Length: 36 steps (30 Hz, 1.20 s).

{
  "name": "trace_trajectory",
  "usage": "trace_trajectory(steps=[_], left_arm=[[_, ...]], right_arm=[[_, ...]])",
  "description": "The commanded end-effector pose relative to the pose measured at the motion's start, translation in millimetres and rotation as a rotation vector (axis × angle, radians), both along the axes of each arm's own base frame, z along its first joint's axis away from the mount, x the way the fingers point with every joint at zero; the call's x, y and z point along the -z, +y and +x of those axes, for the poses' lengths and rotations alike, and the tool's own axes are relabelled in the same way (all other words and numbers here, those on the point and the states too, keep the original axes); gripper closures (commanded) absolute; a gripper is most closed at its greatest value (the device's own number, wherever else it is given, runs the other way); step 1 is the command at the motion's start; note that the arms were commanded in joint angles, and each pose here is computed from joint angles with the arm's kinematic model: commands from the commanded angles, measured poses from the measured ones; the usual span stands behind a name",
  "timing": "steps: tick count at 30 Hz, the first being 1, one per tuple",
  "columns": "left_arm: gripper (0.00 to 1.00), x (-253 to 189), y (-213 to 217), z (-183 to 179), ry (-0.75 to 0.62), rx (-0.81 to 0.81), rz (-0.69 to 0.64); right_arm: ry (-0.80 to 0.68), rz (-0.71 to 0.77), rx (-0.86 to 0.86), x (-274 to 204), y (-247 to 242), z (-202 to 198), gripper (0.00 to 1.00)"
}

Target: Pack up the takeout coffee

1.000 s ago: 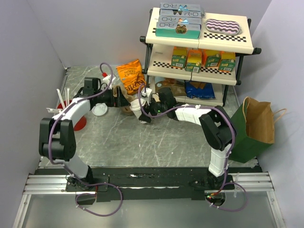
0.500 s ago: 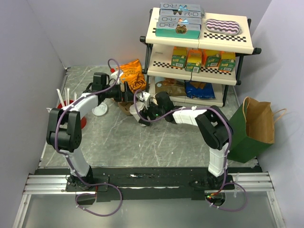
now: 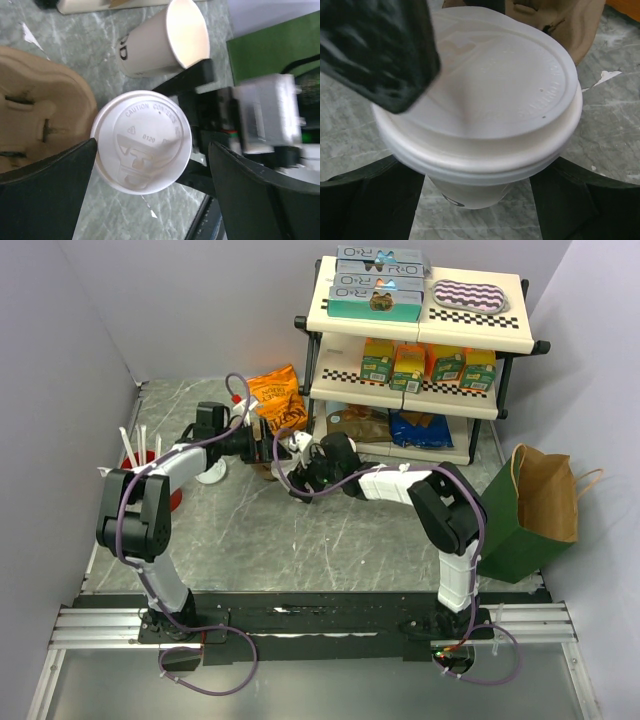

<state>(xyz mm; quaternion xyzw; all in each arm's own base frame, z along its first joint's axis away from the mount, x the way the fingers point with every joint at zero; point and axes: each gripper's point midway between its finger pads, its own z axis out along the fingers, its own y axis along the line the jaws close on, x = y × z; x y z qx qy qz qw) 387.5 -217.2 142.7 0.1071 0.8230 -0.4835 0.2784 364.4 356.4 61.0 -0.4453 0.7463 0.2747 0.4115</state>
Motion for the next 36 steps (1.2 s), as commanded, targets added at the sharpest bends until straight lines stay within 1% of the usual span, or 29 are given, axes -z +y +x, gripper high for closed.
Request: trace_trajectory(steps=[1,10,16,28,36], left_arm=[[0.01,-32.8,-9.9,-17.9,-0.035,0.053,-0.095],[0.01,-36.9,-16.2,-30.4,-0.038,0.073,-0.111],[0.00,-37.7,-17.0,-30.5,-0.040,0.064,-0.114],[0.01,-43.3,-23.6,-25.9,-0.033,0.078,-0.143],[0.01,-47.8,-26.9,-24.4,-0.036,0.092,-0.153]], right_arm=[[-0.070,0.009,0.038,-10.3,-2.7,6.1,0.15],[-0.087,-0.012,0.061,-9.1,-10.8,5.7,0.08],[-0.097,-0.034,0.081,-10.6,-20.8,6.3,0.05],[-0.055,-0.050,0.073,-21.2,-42.9,-3.2,0.04],[-0.046,-0.034,0.038,-31.4,-40.8,-11.6,0.03]])
